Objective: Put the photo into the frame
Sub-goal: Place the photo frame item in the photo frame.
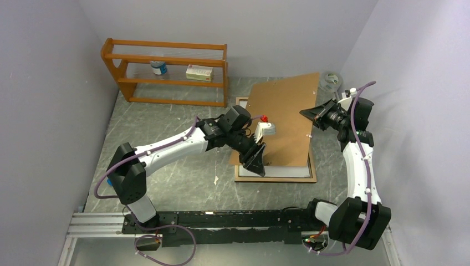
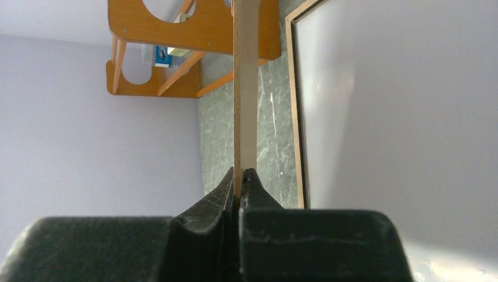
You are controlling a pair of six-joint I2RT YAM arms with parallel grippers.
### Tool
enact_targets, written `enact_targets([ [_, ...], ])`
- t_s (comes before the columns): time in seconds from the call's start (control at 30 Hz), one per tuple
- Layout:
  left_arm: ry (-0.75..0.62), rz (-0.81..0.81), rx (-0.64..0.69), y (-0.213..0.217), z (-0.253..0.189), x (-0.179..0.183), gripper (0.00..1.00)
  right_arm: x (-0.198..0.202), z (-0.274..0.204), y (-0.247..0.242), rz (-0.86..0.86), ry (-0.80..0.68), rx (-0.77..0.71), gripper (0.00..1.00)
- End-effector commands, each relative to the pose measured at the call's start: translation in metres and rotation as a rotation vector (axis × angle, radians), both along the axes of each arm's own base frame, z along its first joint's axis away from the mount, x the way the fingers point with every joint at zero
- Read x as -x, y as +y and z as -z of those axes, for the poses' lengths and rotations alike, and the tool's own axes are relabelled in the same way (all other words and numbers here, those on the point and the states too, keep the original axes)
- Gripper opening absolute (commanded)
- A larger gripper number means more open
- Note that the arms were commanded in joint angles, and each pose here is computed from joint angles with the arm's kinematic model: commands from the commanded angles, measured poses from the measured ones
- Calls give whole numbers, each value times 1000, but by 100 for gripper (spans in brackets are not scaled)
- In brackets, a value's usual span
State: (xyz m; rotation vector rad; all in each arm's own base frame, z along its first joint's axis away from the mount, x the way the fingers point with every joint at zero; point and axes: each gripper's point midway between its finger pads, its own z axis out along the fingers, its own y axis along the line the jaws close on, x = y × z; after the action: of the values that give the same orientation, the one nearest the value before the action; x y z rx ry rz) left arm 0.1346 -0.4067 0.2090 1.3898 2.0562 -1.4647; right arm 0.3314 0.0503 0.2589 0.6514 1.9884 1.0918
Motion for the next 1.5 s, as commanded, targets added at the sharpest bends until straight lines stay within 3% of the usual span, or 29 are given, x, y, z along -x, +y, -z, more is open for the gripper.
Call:
enact_targets([
  [0.0, 8, 124, 129, 3, -53, 21, 49, 2, -39, 9, -45, -144, -27, 0],
  [0.3, -61, 125, 218, -10, -93, 13, 57, 6, -34, 10, -37, -136, -40, 0],
  [0.63, -170, 87, 432, -87, -147, 3, 71, 14, -31, 12, -21, -123, -58, 0],
  [0.83, -172, 132, 383, -121, -125, 5, 67, 18, -33, 13, -24, -121, -53, 0],
  [1.03, -173, 154, 330, -143, -103, 5, 56, 20, -37, 14, -27, -128, -49, 0],
  [1.17, -214, 42, 274, -155, -88, -17, 52, 22, -37, 16, -37, -131, -42, 0],
  [1.47, -317, -277, 159, -160, -73, -88, 52, 28, -32, 21, -63, -134, -19, 0],
])
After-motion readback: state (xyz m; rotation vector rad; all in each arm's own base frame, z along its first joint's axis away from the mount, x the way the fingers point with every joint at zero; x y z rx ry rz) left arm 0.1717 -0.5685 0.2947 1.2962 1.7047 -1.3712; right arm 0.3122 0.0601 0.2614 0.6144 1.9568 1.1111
